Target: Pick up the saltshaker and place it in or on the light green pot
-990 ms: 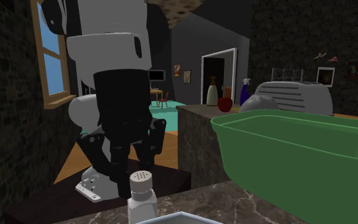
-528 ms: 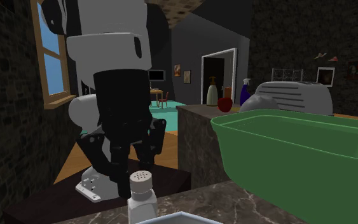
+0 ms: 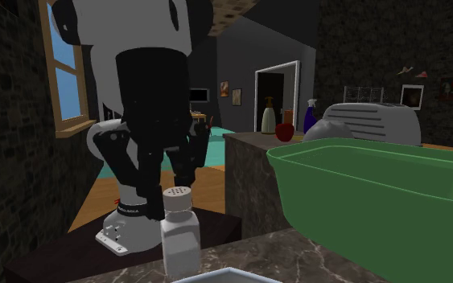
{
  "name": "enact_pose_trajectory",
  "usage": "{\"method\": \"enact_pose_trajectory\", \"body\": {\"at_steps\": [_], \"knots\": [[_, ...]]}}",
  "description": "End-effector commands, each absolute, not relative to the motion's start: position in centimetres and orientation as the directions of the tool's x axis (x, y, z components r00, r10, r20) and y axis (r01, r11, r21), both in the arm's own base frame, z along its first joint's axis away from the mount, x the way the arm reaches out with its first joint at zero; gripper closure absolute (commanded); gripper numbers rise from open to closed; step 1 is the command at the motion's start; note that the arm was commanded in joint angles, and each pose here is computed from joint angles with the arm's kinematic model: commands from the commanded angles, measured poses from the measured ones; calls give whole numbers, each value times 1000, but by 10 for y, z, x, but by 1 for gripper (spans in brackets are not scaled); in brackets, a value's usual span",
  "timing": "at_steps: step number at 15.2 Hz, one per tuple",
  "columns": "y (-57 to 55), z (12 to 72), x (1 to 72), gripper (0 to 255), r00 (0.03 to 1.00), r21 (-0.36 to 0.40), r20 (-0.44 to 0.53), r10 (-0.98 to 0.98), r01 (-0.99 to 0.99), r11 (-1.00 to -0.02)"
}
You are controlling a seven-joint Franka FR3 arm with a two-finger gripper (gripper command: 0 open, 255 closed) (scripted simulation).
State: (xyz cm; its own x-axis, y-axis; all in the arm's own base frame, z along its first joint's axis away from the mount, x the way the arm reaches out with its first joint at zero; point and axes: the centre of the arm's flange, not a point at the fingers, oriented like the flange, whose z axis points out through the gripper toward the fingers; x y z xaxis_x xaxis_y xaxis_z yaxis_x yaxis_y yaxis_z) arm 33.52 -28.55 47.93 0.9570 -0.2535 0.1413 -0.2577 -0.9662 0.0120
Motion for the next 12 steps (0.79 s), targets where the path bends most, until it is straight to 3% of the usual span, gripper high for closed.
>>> {"method": "enact_pose_trajectory", "body": {"at_steps": [1,12], "knots": [[-286,489,334,255,957,12,141,-253,-258,-966],[-286,547,334,255,957,12,141,-253,-258,-966]]}}
